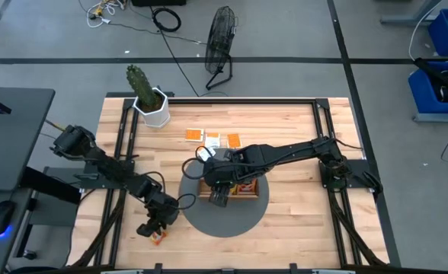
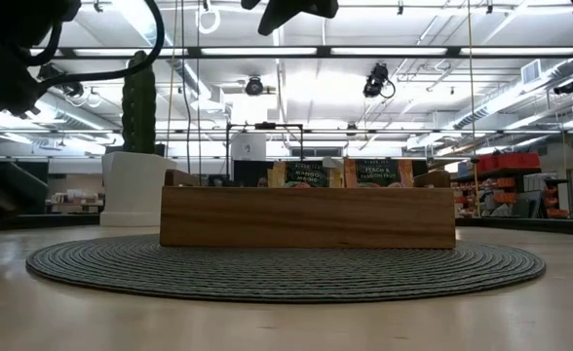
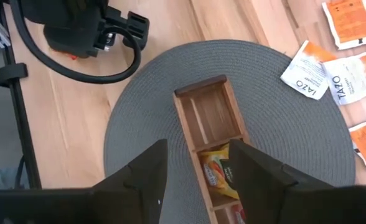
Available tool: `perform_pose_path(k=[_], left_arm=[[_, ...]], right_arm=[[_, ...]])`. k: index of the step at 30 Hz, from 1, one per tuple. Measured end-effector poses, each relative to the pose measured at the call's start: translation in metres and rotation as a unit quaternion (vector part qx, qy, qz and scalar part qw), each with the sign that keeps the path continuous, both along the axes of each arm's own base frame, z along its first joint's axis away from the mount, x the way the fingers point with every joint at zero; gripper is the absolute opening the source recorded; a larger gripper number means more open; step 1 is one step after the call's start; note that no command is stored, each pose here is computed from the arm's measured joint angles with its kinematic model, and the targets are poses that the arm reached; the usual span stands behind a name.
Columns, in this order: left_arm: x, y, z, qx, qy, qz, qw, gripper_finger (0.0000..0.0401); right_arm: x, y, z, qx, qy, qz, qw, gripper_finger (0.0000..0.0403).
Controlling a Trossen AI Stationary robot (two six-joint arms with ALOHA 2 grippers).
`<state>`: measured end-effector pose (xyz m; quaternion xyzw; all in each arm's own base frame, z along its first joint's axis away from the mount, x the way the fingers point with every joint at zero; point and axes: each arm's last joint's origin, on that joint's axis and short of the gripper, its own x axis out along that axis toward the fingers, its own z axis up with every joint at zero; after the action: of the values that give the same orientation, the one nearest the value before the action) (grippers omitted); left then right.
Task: Pick & Place Tea
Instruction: Put the yellow tea bag into the middle section of the wooden organizer
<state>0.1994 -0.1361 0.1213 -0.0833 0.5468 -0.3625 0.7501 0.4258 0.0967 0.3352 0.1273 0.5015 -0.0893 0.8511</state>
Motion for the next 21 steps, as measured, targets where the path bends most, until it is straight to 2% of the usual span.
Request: perform_pose_path(k=[6,11,15,18,21], left_arm=[[0.000,0.000,-0.001,0.014,-0.019,-0.016,1.000,0.0118],[-0.004,-0.007,-0.008,0.023,-0.028,-0.066,0.997,0.0080],[-0.007,-0.010,-0.009,0.020,-0.021,-0.079,0.996,0.0045],[-0.009,-0.010,-0.010,0.019,0.001,-0.066,0.998,0.0011],[-0.008,-0.007,-0.011,0.025,0.028,-0.031,0.999,0.0004]], right_arm=[[-0.001,-0.001,0.000,-0.009,0.004,-0.004,1.000,0.0178],[-0.003,-0.003,-0.002,-0.026,0.017,-0.007,1.000,0.0178],[-0.007,-0.005,-0.003,-0.040,0.035,-0.011,0.999,0.0178],[-0.008,-0.006,-0.004,-0.051,0.040,-0.016,0.998,0.0178],[-0.008,-0.006,-0.004,-0.050,0.039,-0.019,0.998,0.0178]])
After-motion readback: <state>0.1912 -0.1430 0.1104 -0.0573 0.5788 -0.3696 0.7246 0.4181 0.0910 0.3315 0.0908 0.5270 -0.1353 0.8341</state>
